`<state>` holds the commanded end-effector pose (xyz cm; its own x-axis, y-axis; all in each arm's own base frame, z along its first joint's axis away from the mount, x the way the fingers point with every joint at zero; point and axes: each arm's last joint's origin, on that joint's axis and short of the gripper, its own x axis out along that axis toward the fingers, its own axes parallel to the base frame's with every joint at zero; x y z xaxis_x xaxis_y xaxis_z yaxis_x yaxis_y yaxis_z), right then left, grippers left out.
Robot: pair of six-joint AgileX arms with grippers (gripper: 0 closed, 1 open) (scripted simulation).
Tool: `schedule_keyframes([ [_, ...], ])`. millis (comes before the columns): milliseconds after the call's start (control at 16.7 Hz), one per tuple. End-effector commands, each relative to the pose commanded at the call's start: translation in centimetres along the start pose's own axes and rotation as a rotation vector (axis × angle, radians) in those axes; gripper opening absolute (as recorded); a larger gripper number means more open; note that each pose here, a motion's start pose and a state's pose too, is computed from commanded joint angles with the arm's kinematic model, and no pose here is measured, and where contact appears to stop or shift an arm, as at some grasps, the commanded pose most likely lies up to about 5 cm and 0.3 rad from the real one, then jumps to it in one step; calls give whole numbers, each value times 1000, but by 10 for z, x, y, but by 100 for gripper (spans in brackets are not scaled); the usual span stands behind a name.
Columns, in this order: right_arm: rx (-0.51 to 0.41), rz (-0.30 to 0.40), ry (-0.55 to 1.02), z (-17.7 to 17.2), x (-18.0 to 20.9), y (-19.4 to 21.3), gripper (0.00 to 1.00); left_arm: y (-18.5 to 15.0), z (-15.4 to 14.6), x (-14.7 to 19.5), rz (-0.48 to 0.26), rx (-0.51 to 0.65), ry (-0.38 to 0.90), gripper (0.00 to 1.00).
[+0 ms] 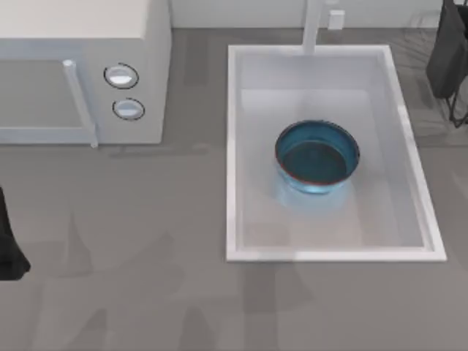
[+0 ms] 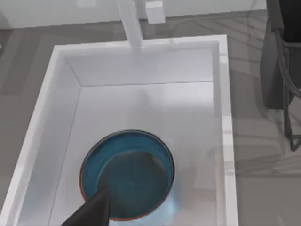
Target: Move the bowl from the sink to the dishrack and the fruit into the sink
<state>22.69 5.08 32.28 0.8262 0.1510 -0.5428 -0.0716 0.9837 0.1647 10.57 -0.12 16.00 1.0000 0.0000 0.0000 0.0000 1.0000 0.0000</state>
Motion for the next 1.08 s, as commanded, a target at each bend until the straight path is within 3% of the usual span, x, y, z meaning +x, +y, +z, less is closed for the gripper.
schedule_keyframes([
  [240,22,-9,230,50,74,43,100,0,0,0,0,0,0,100],
  [420,23,-36,393,60,142,80,100,0,0,0,0,0,0,100],
  [780,0,-120,651,16,261,142,100,0,0,0,0,0,0,100],
  [1080,-21,-178,762,-30,313,165,100,0,0,0,0,0,0,100],
])
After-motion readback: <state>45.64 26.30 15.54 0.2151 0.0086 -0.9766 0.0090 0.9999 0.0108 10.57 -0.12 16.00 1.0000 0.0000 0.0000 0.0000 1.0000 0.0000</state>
